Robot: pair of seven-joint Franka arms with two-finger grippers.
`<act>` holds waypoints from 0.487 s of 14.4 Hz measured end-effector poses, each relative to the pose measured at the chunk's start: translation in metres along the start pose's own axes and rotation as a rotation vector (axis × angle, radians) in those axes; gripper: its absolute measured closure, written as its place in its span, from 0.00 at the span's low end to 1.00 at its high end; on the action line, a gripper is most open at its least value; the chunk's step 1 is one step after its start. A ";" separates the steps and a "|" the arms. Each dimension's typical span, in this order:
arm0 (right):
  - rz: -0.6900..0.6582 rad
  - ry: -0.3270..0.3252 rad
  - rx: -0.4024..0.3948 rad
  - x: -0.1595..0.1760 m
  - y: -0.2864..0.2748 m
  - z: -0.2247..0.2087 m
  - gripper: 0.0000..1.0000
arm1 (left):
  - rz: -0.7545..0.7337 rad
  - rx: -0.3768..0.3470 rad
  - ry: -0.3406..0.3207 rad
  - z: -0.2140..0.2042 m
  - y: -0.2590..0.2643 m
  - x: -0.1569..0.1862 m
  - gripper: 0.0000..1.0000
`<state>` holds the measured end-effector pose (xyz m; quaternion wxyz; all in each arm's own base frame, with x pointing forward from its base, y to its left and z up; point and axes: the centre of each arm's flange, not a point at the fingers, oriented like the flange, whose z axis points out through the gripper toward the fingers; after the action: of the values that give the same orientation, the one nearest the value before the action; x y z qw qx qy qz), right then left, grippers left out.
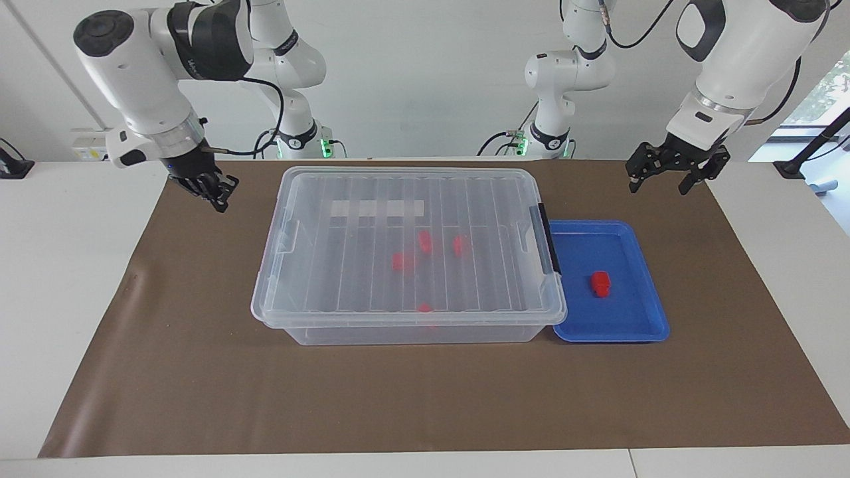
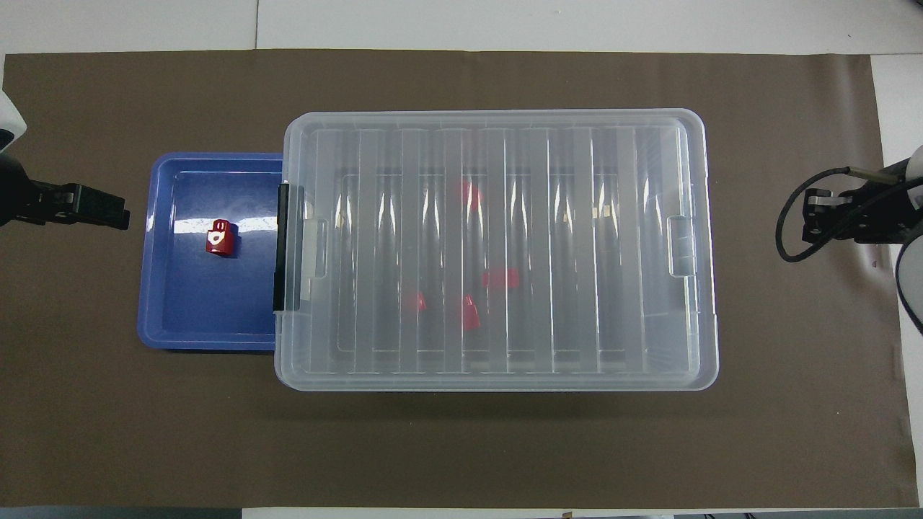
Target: Place red block in blue tray from box
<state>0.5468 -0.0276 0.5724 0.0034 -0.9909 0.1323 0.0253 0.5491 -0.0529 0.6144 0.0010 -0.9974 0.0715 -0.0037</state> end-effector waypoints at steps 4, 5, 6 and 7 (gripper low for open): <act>-0.060 -0.011 0.007 0.003 0.035 -0.012 0.70 | 0.000 0.000 -0.001 -0.002 0.001 -0.005 0.00; -0.067 -0.008 0.008 0.002 0.035 -0.014 0.57 | 0.000 -0.003 -0.002 -0.002 0.001 -0.007 0.00; -0.071 -0.005 0.008 0.002 0.033 -0.015 0.48 | -0.001 -0.008 -0.002 -0.001 0.001 -0.007 0.00; -0.074 -0.003 0.008 0.001 0.032 -0.016 0.38 | -0.001 -0.013 -0.002 -0.001 0.002 -0.008 0.00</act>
<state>0.5403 -0.0593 0.5881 0.0086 -0.9951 0.0955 0.0262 0.5413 -0.0537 0.6157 -0.0053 -0.9975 0.0711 -0.0022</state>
